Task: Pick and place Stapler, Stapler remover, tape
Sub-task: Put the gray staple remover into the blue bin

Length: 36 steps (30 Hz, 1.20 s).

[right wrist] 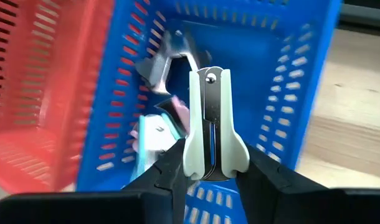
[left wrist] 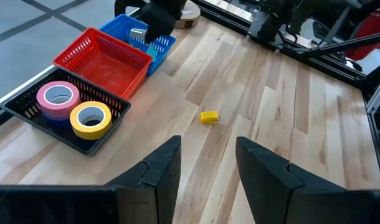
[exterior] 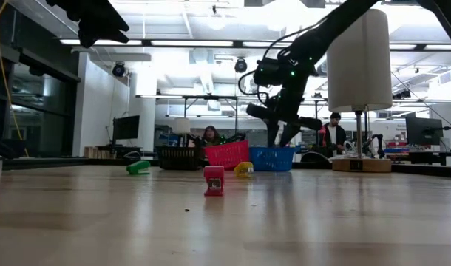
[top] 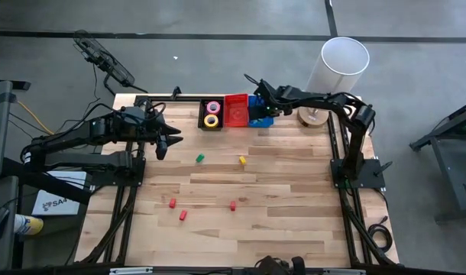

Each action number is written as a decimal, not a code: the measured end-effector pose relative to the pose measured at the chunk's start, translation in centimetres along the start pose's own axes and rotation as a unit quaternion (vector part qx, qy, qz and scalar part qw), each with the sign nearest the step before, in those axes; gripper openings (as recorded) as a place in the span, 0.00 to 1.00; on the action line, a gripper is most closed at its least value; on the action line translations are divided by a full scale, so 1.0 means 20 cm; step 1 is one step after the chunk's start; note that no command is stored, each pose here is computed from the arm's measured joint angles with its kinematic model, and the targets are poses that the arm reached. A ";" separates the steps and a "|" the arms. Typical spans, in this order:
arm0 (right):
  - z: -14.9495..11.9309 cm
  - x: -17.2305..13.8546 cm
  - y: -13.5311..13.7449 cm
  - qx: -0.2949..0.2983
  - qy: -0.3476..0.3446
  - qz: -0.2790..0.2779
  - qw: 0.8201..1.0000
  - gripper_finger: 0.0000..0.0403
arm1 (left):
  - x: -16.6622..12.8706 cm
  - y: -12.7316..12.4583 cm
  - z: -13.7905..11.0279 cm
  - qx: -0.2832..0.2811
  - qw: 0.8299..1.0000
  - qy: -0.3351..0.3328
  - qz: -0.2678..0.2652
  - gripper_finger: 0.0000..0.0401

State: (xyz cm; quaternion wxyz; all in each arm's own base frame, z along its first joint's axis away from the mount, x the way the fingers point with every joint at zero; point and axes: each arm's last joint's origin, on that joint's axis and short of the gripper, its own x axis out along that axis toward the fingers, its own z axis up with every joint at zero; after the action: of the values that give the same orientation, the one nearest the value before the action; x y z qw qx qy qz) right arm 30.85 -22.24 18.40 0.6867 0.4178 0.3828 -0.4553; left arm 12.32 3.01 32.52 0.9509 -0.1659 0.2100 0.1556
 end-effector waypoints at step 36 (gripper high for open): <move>0.00 0.00 0.00 -0.016 0.013 0.021 1.000 0.35 | 0.00 0.00 0.00 -0.002 1.000 -0.003 -0.006 0.38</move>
State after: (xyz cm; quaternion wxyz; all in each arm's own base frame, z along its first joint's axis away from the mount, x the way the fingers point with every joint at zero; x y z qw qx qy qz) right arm 30.95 -22.21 18.37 0.6981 0.4205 0.3900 -0.4287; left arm 12.35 2.98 32.60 0.9521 -0.1685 0.2061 0.1504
